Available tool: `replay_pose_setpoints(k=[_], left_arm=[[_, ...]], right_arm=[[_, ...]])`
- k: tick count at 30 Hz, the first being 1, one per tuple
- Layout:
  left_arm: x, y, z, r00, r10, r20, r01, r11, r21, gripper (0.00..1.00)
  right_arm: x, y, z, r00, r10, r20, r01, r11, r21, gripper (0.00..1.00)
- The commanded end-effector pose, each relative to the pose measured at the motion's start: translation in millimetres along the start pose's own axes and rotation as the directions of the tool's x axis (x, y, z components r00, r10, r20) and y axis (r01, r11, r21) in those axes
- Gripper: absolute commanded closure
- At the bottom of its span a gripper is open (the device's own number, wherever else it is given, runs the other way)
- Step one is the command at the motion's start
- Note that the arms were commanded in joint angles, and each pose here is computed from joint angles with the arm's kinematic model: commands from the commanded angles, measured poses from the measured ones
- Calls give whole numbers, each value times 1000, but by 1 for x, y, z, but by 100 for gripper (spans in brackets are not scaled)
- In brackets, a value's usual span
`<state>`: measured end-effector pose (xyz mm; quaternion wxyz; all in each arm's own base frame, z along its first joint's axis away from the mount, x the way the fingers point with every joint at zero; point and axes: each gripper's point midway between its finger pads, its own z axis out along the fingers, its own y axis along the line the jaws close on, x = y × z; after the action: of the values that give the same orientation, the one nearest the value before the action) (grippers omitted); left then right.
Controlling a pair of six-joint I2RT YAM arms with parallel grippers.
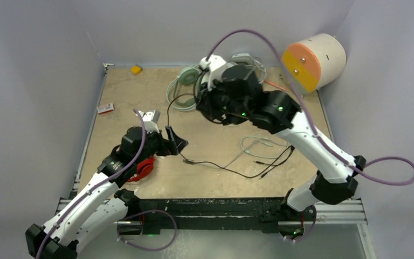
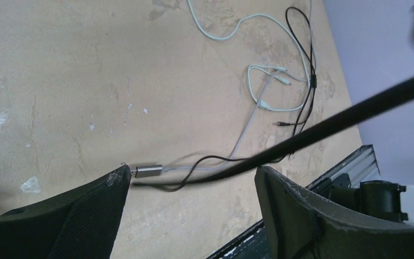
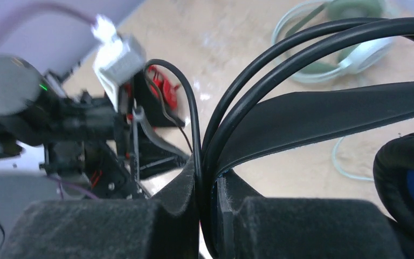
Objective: Wrap the headphones
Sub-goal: Place the headphones at the center of the board.
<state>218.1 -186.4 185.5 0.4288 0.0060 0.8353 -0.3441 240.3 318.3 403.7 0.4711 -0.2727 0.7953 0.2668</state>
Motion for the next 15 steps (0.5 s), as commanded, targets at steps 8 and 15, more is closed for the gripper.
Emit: replay_pose_setpoints(k=[8,15], left_arm=[[-36,6,-66,974,-187,131,210,958,-197,29],[-33,10,-61,977,-176,125,199,958,-206,31]], right_arm=[[133,-22,69,968,-25,-249,49,995,90,100],[183,-36,107,924,-118,-365,158,984,81,100]])
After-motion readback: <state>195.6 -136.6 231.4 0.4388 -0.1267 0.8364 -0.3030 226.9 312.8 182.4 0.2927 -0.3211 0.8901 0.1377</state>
